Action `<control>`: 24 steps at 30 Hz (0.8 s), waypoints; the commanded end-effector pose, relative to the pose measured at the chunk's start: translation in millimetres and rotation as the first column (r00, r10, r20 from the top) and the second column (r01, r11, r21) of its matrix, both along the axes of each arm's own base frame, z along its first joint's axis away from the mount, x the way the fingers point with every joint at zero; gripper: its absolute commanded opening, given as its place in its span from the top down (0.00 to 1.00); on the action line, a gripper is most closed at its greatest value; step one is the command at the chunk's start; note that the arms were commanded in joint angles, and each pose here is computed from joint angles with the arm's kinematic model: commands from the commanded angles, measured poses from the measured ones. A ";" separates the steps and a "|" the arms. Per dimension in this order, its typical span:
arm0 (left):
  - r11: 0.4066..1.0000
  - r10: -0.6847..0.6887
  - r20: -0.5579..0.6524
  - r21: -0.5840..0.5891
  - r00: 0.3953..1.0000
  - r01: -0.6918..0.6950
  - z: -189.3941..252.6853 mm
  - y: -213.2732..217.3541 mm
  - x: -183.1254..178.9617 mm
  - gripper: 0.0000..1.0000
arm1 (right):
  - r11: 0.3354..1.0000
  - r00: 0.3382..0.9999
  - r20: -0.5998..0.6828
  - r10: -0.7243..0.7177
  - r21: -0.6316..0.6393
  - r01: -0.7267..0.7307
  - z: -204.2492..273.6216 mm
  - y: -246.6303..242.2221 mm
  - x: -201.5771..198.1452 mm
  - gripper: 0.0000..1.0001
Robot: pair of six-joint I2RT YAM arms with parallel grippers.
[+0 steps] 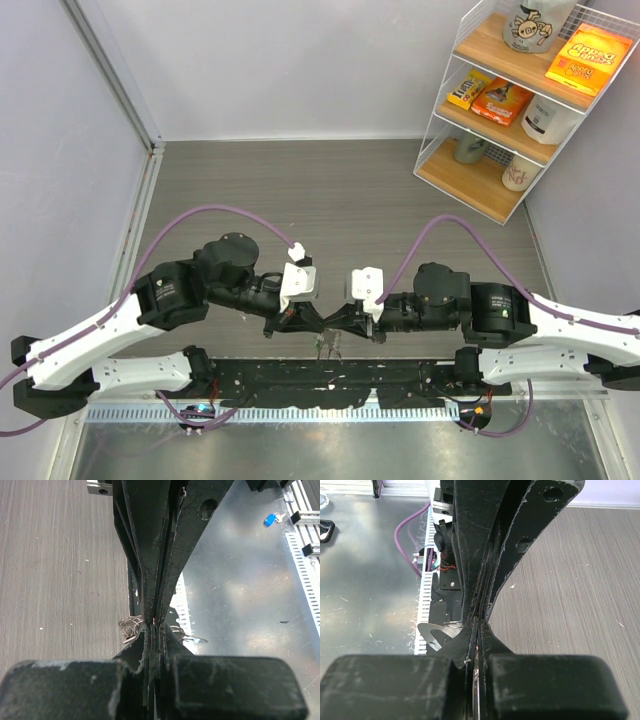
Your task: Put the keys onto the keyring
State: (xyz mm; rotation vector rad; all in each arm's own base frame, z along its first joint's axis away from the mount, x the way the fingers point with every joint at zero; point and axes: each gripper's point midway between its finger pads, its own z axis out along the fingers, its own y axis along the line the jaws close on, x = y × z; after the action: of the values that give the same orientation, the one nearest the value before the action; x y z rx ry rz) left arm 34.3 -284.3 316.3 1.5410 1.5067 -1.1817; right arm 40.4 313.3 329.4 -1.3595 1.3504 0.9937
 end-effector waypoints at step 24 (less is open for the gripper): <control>0.964 0.112 0.107 -0.252 0.988 -0.082 45.9 3.2 13.8 0.61 | 0.973 0.998 0.059 0.019 0.227 -0.032 51.0 -12.8 -5.7 0.95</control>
State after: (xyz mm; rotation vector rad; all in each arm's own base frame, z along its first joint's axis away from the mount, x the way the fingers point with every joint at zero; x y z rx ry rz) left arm 48.8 -271.4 350.1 1.3570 1.3428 -1.1064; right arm 36.1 299.8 348.4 -1.3025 1.2449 1.0382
